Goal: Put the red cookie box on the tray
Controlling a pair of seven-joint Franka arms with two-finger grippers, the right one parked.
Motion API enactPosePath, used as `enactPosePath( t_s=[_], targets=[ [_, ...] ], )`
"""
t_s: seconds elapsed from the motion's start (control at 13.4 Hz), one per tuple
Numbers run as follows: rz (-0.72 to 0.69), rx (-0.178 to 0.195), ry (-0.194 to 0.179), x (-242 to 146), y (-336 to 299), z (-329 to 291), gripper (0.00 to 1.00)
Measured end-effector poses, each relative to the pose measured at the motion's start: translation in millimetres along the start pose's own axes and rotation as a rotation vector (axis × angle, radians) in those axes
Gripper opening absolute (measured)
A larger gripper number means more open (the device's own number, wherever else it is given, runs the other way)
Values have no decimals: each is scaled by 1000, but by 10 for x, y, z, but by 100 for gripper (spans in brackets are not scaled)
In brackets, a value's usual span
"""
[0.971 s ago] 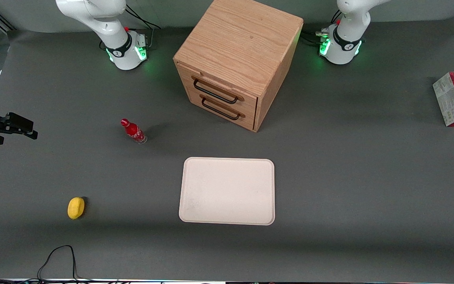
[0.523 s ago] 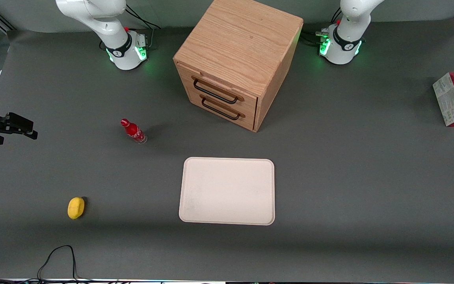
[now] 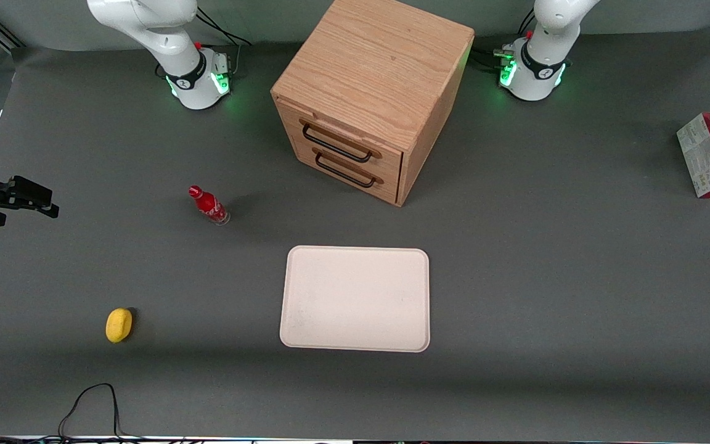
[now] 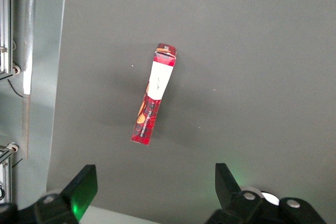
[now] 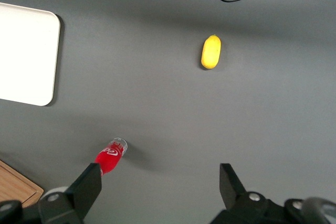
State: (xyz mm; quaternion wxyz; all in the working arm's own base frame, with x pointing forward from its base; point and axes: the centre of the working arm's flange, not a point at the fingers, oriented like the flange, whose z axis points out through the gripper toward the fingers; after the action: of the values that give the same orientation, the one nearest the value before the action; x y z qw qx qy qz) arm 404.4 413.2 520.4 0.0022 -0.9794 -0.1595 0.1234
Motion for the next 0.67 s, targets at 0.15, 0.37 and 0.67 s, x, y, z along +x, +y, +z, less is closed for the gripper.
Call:
enactPosePath(
  t_s=[0.15, 0.37, 0.67],
  targets=[
    [-4, -5, 0, 35, -93, 284, 100],
    [-7, -9, 9, 63, -164, 778, 100],
    [-13, -11, 37, 15, -192, 1500, 100]
  ],
)
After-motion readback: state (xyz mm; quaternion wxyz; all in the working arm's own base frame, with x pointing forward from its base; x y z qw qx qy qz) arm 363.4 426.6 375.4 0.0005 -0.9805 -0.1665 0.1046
